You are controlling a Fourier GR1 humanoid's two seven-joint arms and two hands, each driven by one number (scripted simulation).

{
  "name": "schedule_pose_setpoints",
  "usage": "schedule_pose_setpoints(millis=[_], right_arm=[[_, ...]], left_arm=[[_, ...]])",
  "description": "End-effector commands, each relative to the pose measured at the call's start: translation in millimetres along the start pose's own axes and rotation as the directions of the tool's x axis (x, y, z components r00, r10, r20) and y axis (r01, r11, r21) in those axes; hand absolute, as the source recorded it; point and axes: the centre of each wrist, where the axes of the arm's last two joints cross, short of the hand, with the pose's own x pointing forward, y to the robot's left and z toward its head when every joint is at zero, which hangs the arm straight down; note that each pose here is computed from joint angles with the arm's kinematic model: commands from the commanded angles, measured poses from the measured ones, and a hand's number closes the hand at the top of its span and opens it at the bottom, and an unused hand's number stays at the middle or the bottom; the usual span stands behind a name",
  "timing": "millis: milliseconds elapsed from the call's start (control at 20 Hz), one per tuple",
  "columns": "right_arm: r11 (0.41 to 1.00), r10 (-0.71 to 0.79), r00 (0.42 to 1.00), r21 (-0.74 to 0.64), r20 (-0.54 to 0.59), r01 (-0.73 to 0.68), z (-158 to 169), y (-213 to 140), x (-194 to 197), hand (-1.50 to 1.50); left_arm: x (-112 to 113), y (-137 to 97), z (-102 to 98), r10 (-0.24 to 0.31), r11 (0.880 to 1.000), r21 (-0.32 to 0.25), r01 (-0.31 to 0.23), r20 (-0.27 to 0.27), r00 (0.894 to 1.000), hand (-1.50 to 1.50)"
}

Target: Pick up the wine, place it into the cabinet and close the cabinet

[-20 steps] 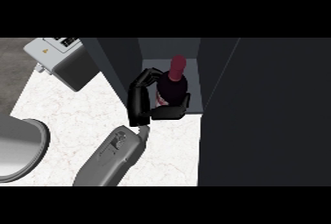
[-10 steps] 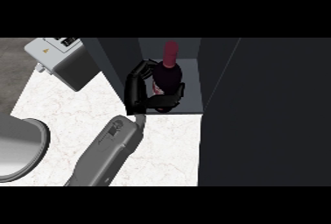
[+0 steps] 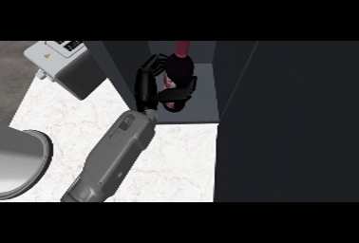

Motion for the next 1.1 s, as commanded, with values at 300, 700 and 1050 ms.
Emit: schedule_pose_setpoints(millis=[300,700,1050], right_arm=[[0.998,-0.052,0.997,0.045,0.056,0.049,17.9,12.3,2.2,-1.50],[0.998,-0.038,0.998,0.061,0.052,0.034,19.7,16.4,8.8,-1.50],[0.997,-0.049,0.996,0.061,0.070,0.045,7.6,6.7,1.2,-1.50]], left_arm=[[-6.6,0.7,-25.6,-0.106,0.994,0.049,0.102,0.095,0.990,1.50],[-1.0,-3.0,-44.0,-0.080,0.993,0.092,0.071,0.096,0.992,1.50],[-8.5,7.5,-47.1,0.037,0.987,0.156,-0.038,0.005,0.999,1.50]])
